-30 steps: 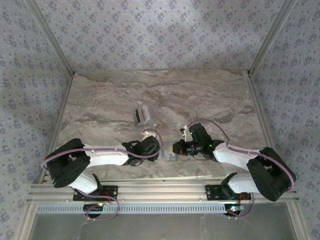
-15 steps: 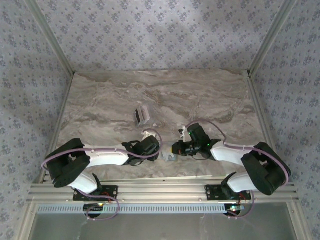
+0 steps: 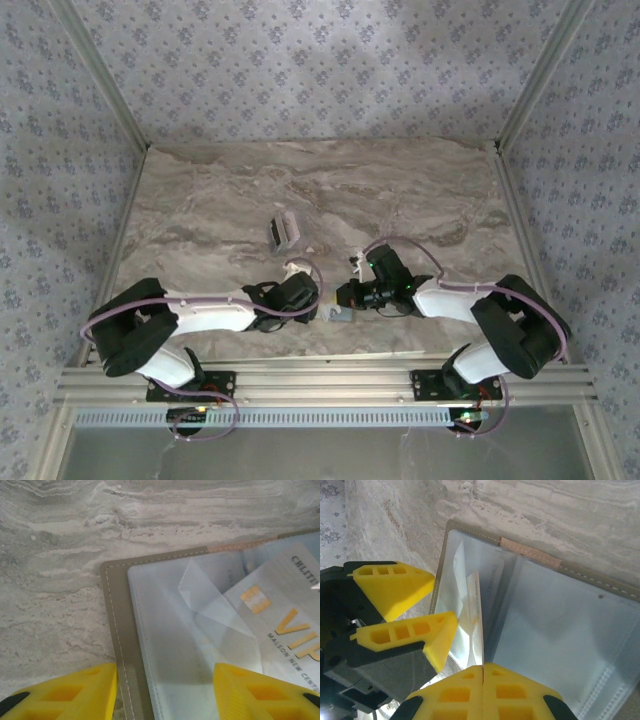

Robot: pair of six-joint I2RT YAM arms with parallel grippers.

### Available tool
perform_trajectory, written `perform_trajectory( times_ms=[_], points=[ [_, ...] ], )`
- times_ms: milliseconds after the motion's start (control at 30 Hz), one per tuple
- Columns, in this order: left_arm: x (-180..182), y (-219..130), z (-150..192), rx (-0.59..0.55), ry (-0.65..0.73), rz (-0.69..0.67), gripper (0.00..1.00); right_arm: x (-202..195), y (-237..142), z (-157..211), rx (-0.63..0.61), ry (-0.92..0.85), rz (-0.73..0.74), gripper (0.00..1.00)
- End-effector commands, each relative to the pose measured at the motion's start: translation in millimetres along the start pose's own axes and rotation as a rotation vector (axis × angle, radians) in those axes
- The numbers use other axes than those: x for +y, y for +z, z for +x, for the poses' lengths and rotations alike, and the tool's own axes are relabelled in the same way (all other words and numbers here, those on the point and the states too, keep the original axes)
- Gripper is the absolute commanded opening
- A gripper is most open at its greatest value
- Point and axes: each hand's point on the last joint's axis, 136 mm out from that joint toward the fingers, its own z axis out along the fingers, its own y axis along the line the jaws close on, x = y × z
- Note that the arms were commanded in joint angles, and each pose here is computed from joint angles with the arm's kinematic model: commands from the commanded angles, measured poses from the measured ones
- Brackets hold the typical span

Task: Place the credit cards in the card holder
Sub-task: Insert the credit card into the card slot.

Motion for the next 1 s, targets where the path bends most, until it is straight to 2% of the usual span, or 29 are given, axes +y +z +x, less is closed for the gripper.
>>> perform_trajectory(
  times_ms=[0,367,433,600,967],
  points=[
    [-5,-8,3,0.011,0.009,0.036,0.53,1,5,-9,-0.03,-0.013,0.021,0.0],
    [5,-33,-9,-0.032,-0.044,0.115,0.54,-5,15,-10,-0.035,-0.013,0.062,0.0],
    [11,-32,-9,-0.03,-0.056,0.112,0.48,-5,15,-10,-0.036,-0.013,0.065,0.0],
    [26,-22,-5,-0.005,-0.084,0.09,0.26,-6,16,-11,-0.042,-0.01,0.07,0.0],
    [21,5,13,0.061,-0.08,0.11,0.2,-4,19,-17,-0.07,0.001,0.068,0.0]
  ],
)
